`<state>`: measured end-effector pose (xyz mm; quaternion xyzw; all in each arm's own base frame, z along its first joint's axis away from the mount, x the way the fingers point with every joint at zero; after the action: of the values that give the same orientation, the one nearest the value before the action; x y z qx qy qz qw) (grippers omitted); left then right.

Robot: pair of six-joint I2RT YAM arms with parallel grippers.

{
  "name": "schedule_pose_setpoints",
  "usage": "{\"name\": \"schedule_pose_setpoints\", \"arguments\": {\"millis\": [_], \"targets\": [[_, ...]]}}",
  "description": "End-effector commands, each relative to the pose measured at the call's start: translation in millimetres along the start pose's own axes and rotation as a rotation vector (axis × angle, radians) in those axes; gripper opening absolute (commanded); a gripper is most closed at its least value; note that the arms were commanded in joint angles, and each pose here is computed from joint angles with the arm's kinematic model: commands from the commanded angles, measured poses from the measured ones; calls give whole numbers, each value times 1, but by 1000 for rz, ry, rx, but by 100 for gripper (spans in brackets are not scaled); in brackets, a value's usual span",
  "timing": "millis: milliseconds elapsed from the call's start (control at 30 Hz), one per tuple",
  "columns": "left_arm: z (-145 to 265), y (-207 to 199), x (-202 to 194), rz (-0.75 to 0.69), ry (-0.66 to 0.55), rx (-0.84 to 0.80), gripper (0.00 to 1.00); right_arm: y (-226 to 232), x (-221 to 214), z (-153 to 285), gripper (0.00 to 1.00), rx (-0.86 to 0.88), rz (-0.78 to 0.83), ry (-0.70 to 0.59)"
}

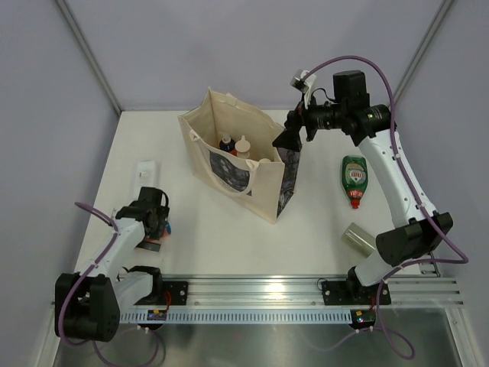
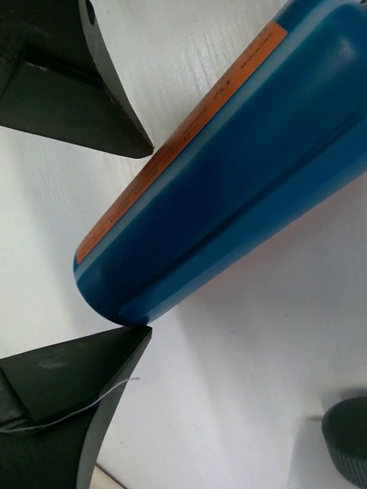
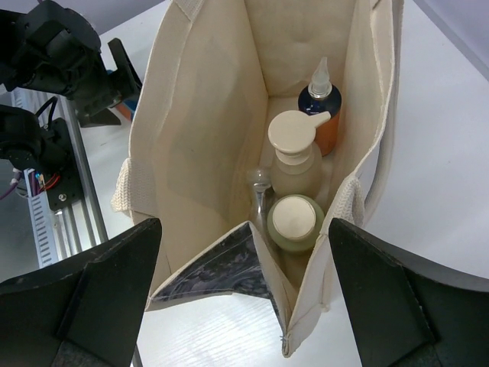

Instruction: Place the personal care products into the canvas bag

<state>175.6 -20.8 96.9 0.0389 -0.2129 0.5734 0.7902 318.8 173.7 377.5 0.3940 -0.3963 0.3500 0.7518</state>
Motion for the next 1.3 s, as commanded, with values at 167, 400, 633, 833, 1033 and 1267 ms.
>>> {"name": "schedule_pose_setpoints", "arguments": {"millis": [167, 400, 633, 833, 1033, 1267], "targets": [[-16, 11, 0, 66, 25, 81, 93, 18, 13, 20, 99, 30, 55, -88], [-16, 9, 9, 130, 43, 67, 72, 20, 9, 23, 100, 34, 47, -91], [-14, 9, 9, 115, 74, 36, 24, 23, 7, 30, 99, 33, 48, -102], [4, 10, 12, 113, 51, -78, 0, 21, 4, 34, 99, 28, 43, -107], [38, 6, 32, 62, -74, -245, 0, 17, 2, 34, 99, 29, 25, -109], [83, -3, 49, -38, -219, -511, 0, 14, 1, 33, 100, 37, -7, -114]]}}
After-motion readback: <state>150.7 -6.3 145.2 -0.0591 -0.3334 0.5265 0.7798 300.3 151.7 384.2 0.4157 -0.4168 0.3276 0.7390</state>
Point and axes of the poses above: each gripper's point midway between its finger pads, its own z axis back along the fingers, its own y axis along the line the jaws close on, x = y × z, the point moved 7 cm from there along z, back along the fingers, and after that the axes turned 10 degrees about -z, right-handed, at the moved point
